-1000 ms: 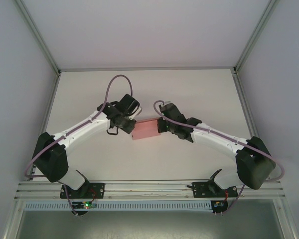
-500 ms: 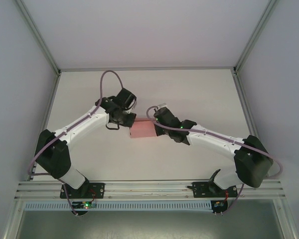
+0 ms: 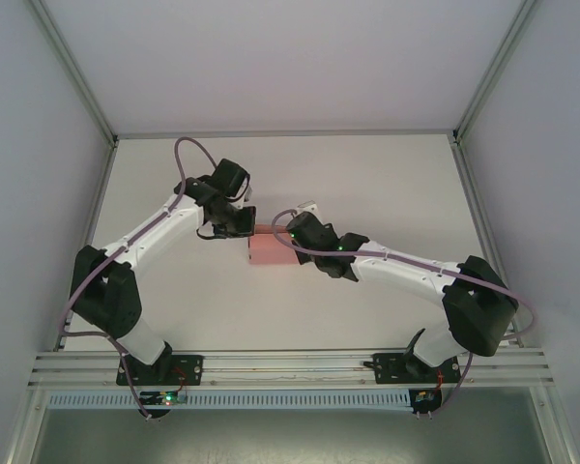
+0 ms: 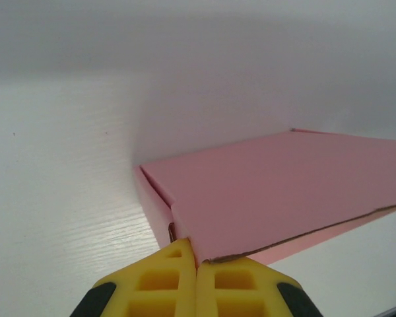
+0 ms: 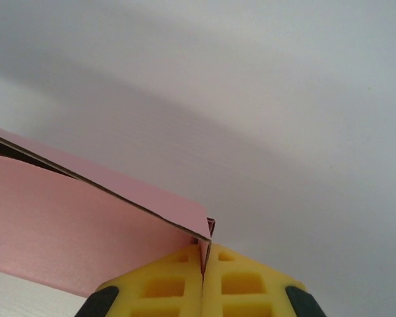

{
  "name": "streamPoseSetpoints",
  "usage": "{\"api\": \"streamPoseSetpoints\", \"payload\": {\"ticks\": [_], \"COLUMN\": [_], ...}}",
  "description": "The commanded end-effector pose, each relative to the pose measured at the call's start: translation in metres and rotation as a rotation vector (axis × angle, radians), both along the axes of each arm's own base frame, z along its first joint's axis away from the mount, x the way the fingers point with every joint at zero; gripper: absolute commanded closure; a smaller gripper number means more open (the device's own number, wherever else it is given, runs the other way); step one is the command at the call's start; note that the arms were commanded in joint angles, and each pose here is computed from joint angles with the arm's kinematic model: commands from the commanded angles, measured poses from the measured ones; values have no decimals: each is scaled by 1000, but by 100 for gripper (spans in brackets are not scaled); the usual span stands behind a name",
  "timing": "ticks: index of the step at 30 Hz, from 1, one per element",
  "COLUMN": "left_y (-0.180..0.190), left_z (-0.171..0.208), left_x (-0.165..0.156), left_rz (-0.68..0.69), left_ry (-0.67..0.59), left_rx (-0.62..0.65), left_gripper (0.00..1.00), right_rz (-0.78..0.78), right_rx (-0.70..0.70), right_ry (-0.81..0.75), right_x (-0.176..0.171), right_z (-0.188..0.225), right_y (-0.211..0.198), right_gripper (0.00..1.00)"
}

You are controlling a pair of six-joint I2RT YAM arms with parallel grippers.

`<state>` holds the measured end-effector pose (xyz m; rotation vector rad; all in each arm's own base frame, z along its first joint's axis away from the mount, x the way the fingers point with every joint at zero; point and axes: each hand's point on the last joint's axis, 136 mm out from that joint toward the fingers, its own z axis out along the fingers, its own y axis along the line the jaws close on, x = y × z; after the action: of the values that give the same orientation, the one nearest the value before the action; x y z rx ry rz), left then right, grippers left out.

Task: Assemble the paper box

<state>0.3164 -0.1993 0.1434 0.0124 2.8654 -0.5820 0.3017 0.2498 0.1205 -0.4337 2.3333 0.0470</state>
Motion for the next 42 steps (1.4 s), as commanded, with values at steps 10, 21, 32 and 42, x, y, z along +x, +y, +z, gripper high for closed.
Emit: {"api": "streamPoseSetpoints", "payload": {"ticks": [10,21,32,42], "left_y": [13,45,41,38], "left_z": [-57,-100,-111,-93], "left_x": [-20,-74,-78,-66], "left_rz": [35,-105,-25,-14], "left_ry": [78,5,-274,-352], "left_rx": [33,316,319,332], "left_gripper": [100,100,100,100], "right_rz": [28,146,39,-83], "right_rx": [-64,74,270,563], "right_ry": [65,-51,-11,-57], "right_x": [-12,-25,-17,15], "right_z": [-27,-24,14,68], "right_y": [-4,1,-4,-9], "right_gripper": [100,100,65,16]}}
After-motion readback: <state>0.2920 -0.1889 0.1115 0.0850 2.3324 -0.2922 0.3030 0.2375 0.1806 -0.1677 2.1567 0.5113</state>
